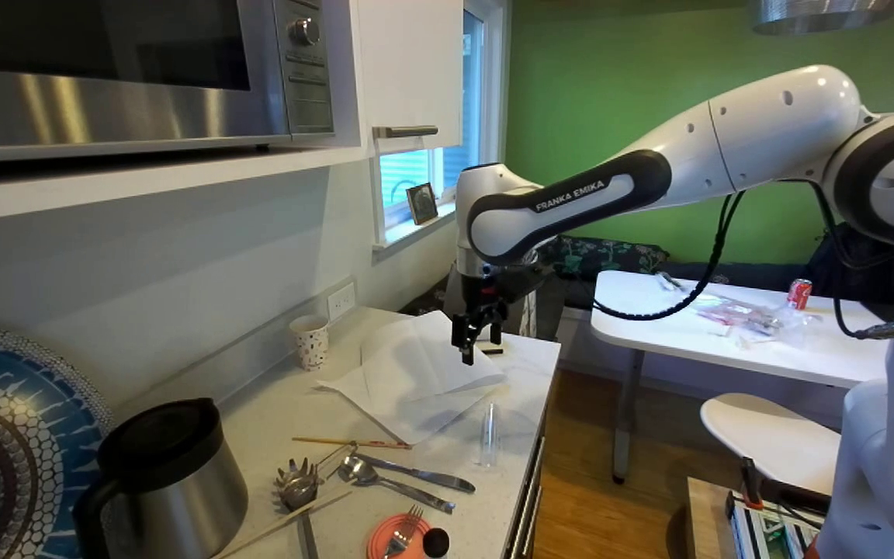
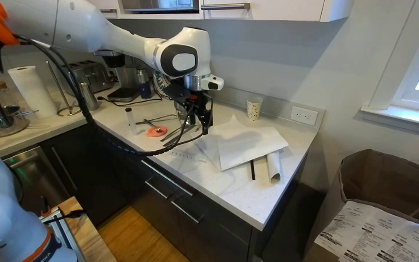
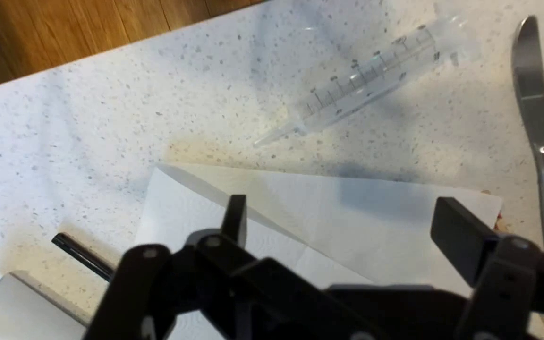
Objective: Pick up the paper towel and fold it once
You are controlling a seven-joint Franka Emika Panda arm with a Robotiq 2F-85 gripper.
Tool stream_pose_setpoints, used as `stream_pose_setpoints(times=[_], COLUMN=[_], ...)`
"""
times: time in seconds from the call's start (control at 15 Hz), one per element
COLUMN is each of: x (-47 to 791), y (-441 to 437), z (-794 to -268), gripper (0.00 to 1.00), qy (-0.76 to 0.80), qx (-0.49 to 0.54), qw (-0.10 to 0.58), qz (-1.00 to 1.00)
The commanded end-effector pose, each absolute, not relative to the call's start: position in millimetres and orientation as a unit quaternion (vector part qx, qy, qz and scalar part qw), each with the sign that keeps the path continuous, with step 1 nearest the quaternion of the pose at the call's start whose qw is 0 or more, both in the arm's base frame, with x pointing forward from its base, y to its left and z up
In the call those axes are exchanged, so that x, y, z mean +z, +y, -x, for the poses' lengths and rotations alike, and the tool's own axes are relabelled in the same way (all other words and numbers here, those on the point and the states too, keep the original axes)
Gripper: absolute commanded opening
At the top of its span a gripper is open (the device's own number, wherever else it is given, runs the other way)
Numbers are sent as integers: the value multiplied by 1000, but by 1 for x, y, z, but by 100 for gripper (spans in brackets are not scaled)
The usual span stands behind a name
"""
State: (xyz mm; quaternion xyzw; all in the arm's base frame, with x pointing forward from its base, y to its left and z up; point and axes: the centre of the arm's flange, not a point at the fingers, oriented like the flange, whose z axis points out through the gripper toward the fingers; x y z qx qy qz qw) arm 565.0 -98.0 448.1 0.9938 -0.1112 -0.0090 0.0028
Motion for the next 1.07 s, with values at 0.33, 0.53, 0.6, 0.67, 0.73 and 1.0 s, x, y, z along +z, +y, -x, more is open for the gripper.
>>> stream_pose_setpoints(times=[0.33, 0.53, 0.6, 0.67, 0.73, 1.0], x=[381, 360, 352, 344, 336, 312], y=[-104, -106, -107, -107, -108, -115], z=[-626, -639, -642, -645, -648, -657], gripper=[100, 100, 100, 100, 100, 100], qy=[-137, -135, -133, -132, -134, -134], qx=[40, 44, 36, 32, 33, 34], qw=[1, -5, -8, -6, -3, 3], qz=[-990, -990, -990, -991, -990, -990])
